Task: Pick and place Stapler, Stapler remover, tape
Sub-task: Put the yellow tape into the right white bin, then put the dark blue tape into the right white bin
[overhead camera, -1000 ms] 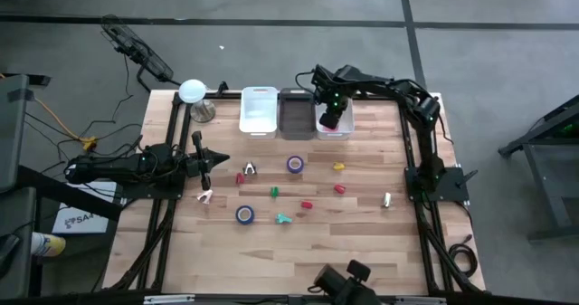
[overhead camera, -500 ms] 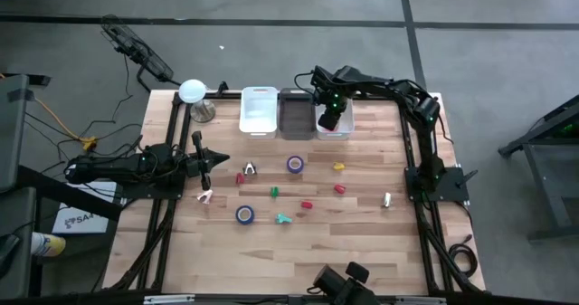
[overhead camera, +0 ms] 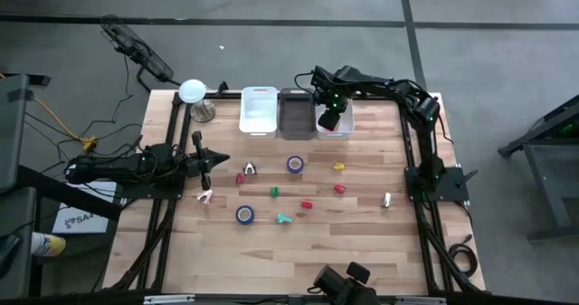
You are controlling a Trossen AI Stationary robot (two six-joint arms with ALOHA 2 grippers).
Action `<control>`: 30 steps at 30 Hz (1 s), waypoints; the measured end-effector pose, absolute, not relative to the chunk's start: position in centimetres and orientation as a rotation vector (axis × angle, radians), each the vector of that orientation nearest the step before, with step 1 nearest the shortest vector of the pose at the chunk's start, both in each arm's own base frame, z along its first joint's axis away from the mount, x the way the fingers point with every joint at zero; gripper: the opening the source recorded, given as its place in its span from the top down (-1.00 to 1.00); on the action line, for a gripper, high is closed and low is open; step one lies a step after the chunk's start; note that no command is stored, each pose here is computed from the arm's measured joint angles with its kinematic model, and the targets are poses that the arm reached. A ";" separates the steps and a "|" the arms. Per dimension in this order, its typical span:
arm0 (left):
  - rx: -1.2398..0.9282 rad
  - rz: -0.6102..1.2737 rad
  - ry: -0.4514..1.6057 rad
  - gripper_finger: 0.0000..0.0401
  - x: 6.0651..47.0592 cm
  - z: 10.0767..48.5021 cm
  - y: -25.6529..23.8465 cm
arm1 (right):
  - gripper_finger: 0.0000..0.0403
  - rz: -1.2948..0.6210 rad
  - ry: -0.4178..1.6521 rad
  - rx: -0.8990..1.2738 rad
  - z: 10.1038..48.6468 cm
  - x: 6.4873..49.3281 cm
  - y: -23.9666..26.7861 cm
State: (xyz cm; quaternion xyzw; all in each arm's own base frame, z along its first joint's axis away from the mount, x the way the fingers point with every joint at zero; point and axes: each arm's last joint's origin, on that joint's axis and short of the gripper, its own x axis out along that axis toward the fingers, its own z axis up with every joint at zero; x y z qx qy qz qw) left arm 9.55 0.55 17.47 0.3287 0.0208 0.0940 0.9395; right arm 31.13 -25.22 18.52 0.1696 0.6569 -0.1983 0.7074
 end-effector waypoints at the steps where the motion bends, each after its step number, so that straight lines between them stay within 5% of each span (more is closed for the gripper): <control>1: 0.671 0.192 0.043 0.98 9.6 17.5 0.5 | 0.32 -0.441 1.459 0.377 18.5 31.1 -25.2; 17: 0.671 0.192 0.042 0.98 9.6 17.5 0.5 | 0.18 -0.467 1.500 0.345 18.7 30.8 -25.2; 30: 0.677 0.194 0.044 0.98 9.6 17.5 0.6 | 0.18 -0.499 1.394 0.285 23.3 29.5 -24.6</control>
